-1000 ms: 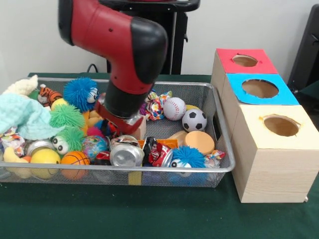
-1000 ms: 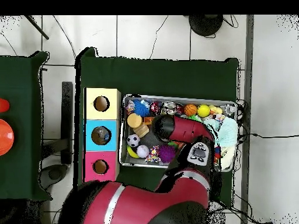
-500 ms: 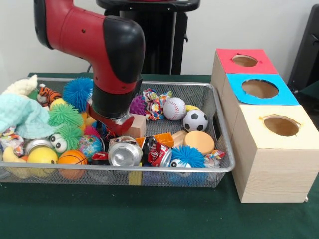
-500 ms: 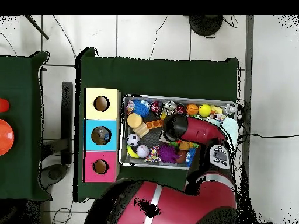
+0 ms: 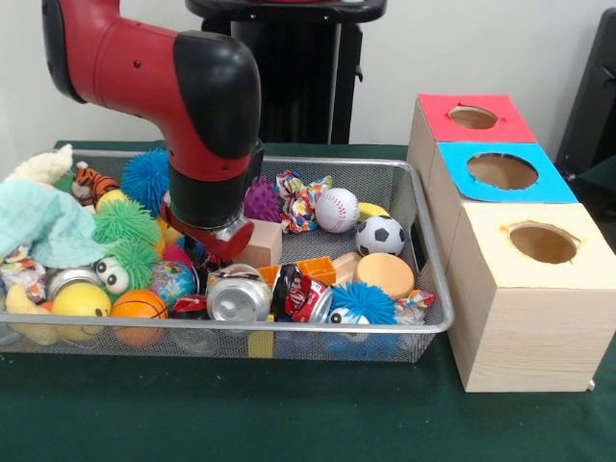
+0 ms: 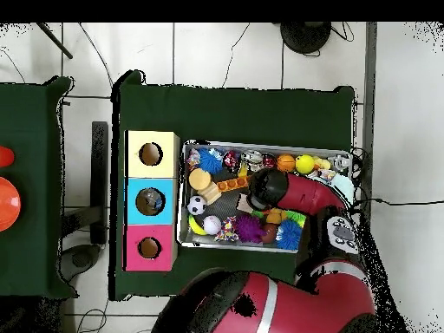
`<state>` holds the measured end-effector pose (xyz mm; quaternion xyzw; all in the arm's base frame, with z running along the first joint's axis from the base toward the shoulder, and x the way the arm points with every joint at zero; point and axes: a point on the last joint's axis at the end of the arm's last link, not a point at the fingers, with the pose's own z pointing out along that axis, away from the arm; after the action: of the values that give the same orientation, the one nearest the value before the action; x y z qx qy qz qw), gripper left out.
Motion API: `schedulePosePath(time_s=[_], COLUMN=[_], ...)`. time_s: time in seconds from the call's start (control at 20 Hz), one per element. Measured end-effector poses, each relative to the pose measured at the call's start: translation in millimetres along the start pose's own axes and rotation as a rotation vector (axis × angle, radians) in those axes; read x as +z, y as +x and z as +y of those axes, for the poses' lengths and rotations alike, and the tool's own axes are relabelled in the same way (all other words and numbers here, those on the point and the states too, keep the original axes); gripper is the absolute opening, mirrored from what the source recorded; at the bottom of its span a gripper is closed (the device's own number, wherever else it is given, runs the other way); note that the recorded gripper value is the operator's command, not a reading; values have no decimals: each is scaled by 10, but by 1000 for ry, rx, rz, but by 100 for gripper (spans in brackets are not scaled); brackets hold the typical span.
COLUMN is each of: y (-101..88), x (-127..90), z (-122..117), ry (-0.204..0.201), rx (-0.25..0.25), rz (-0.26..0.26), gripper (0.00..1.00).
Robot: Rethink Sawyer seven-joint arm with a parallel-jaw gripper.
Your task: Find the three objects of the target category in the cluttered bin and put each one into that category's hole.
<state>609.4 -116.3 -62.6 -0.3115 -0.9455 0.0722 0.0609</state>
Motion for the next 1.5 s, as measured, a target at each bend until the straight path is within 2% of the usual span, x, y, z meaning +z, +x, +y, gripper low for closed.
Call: schedulePosePath(time_s=[0.3,0.4,0.5,0.7,0.8,1.05,1.2,1.5], y=[80,133,166,244,312,455,505,592], x=[-62,-167,-266,-504,-669,-882,-942,-913], z=[-104,-197,-268,-407,-505,-547,-452,-241], ry=[-54,-82,-90,-86,-71,-49,-52,-58], rx=[29,52,64,77,83,74,55,18], rz=[44,72,93,151,206,282,300,307], gripper=[100,100,100,100,100,100,100,100])
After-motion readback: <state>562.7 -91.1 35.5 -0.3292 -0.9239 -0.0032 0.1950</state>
